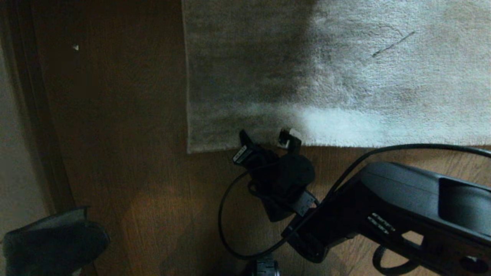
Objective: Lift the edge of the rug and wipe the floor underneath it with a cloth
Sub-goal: Lift up the carpet
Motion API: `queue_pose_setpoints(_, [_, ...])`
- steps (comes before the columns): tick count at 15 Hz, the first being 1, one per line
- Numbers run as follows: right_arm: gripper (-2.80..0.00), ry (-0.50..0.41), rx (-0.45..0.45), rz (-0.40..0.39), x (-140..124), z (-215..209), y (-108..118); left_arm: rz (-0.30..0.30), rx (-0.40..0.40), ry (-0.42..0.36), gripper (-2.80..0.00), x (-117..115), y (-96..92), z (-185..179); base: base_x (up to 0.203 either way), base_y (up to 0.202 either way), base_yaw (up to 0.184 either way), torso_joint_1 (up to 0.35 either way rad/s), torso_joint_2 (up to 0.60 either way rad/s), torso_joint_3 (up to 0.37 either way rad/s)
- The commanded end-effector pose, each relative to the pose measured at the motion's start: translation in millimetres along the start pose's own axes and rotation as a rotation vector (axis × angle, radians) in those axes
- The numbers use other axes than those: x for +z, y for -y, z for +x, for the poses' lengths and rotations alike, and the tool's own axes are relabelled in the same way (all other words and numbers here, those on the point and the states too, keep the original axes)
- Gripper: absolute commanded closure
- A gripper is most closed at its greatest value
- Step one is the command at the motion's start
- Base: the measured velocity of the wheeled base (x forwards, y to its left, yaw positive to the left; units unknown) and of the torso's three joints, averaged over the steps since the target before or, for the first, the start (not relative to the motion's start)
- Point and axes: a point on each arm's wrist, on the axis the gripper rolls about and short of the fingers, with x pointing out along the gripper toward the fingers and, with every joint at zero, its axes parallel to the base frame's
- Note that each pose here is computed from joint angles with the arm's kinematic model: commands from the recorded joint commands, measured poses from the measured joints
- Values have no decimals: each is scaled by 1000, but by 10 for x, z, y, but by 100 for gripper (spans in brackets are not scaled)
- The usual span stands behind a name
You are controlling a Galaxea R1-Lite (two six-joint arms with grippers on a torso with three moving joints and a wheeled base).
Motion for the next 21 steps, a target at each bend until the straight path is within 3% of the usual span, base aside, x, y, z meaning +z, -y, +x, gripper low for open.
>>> queue_pose_setpoints(1, [0, 37, 17, 21, 30, 2, -17, 0, 0, 1, 0, 0, 0, 0, 0, 0, 0, 0, 0, 0])
queue_pose_setpoints(10, [0, 42, 18, 18, 69, -5, -36, 0, 0, 1, 0, 0, 0, 0, 0, 0, 0, 0, 0, 0])
queue_pose_setpoints(21, [0, 34, -3, 15, 537, -281, -95, 0, 0, 1, 0, 0, 0, 0, 0, 0, 0, 0, 0, 0])
